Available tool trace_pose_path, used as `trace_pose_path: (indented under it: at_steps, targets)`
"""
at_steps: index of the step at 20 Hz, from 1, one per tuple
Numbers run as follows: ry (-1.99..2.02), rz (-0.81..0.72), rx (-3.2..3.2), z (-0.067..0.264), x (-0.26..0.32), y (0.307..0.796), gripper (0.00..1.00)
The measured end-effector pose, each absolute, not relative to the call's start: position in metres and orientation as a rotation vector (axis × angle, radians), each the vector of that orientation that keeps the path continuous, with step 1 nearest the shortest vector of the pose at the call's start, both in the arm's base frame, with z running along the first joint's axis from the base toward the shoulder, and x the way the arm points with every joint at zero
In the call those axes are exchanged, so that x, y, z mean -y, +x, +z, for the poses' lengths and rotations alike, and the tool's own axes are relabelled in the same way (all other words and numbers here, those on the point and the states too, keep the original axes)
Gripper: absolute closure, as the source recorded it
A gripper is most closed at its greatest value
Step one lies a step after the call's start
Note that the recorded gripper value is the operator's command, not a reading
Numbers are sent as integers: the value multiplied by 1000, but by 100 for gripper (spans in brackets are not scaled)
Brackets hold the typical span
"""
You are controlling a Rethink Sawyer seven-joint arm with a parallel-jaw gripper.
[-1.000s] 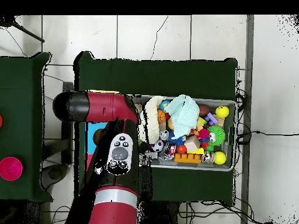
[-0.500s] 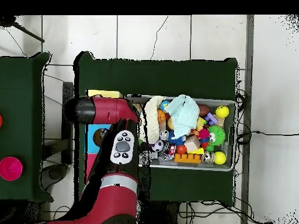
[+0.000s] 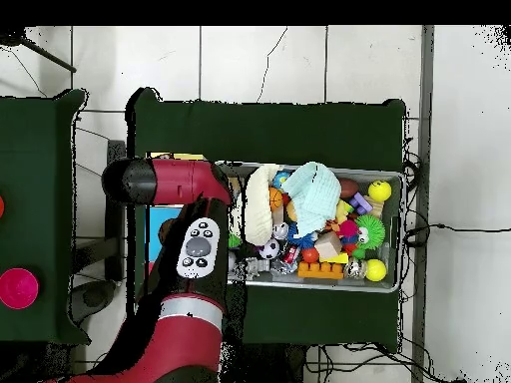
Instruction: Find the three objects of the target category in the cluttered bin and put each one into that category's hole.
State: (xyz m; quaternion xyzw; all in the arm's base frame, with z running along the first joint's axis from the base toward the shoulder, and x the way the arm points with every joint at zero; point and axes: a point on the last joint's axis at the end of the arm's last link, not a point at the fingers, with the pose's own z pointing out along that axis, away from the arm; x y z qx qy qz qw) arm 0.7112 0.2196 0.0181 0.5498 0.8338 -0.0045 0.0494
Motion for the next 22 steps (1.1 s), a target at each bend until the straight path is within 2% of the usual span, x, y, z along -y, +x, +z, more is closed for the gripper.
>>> trace_pose_path:
  at_steps: [12,22]
  targets:
    - [1699,-40,-2544,20,-216,711,100]
    - [1854,-253,-2729,26,-201,732,100]
